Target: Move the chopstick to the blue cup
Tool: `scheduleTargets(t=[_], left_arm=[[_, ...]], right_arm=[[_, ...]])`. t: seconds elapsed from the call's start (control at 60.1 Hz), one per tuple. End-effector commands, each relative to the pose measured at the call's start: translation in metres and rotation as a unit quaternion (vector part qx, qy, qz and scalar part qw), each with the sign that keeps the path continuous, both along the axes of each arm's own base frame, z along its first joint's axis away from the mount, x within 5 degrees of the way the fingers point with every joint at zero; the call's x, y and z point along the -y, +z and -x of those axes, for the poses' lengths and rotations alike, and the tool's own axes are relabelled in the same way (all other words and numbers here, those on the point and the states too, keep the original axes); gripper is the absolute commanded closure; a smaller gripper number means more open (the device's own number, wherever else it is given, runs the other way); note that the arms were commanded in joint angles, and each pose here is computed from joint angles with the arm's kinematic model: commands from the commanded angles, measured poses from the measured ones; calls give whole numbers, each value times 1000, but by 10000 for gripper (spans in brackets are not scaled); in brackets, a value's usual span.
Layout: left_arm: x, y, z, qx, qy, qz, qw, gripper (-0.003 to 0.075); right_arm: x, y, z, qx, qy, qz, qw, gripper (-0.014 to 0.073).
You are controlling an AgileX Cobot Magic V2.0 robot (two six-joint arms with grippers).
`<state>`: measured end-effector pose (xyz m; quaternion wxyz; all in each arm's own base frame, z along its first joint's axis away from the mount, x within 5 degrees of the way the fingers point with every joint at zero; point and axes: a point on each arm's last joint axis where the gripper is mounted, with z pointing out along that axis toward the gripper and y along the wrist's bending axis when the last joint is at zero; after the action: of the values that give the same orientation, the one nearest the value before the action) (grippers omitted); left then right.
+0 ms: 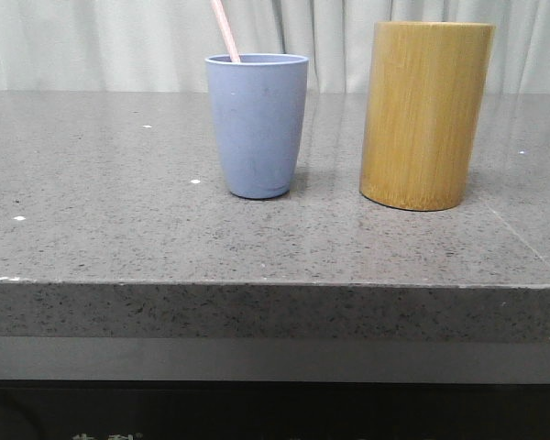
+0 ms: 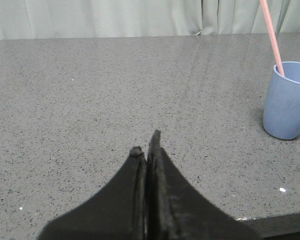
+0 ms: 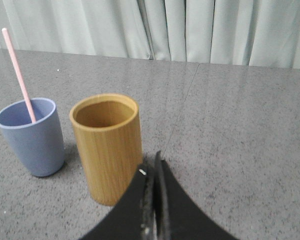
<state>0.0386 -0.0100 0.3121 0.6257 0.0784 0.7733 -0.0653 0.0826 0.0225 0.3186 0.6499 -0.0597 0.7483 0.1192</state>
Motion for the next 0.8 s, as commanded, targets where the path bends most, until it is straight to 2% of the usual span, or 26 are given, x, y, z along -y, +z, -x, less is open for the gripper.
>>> scheduleTargets(t=[0.0,0.266,0.782], left_arm=[[0,15,-1,44,2,18,999,739],[0,15,-1,44,2,18,999,739],[0,15,-1,44,2,18,999,739]], right_arm=[[4,4,11,63,-13,-17,998,682],[7,1,26,98,-15,-24,995,682],[7,0,26,95,-14,-23,995,682]])
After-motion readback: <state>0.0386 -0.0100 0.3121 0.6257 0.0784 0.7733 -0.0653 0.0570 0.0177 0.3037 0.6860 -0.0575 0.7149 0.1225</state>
